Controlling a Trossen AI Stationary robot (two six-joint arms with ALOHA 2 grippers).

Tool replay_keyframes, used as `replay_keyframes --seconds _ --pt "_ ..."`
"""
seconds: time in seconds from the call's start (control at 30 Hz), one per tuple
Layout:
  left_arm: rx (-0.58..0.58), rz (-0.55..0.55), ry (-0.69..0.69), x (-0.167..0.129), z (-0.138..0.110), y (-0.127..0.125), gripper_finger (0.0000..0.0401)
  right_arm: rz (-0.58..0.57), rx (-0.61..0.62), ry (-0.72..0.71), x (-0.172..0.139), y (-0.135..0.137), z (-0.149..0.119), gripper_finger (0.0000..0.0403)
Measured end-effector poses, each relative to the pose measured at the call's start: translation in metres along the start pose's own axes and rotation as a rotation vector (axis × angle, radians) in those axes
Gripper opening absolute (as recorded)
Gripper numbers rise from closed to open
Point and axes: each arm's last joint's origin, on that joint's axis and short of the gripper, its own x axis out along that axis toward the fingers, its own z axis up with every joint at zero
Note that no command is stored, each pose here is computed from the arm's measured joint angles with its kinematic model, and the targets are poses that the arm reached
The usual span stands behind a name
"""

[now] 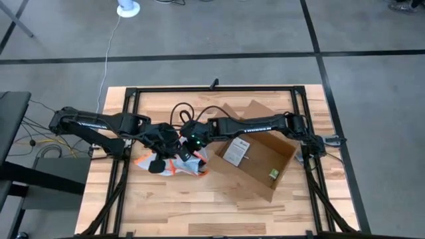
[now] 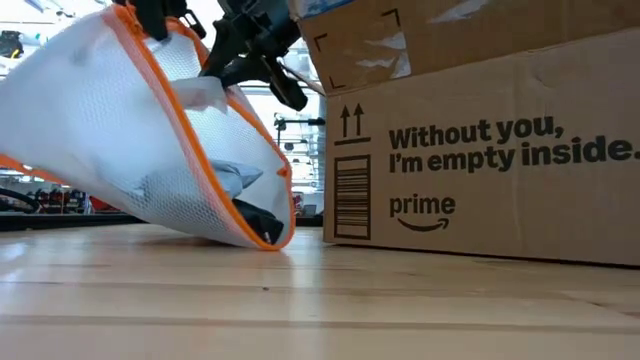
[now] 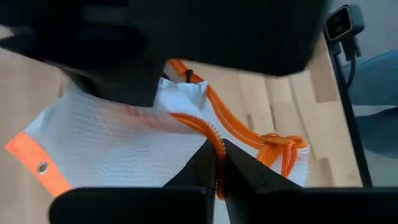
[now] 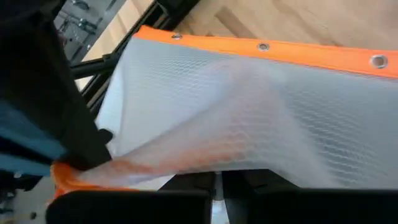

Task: Unpack boxes
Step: Put the pink earphones into the white zip bag, then put the white box into the white zip bag

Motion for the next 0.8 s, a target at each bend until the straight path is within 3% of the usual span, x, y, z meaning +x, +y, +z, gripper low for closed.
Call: replay_keyframes --seconds 0.17,0.37,0.5,0.67,0.8 --pt "0.004 0.001 0.02 0.005 0.001 0.0 0.0 0.133 0.0 0.047 0.025 0.004 -0.009 0.0098" --pt "-0.001 0.017 0.083 0.005 -0.005 0.001 0.0 0.115 0.04 0.187 0.012 -0.001 -0.012 0.0202" --pt "-0.005 0.023 0.095 0.001 -0.009 0.001 0.0 0.15 0.004 0.202 -0.027 0.009 -0.003 0.023" --pt "-0.018 0.027 0.088 -0.011 -0.015 0.0 0.0 0.219 -0.109 0.155 -0.087 0.036 -0.001 0.0227" --pt "-0.036 0.08 0.086 -0.021 -0.022 0.001 0.0 0.127 -0.194 0.128 -0.145 0.043 -0.008 0.0215"
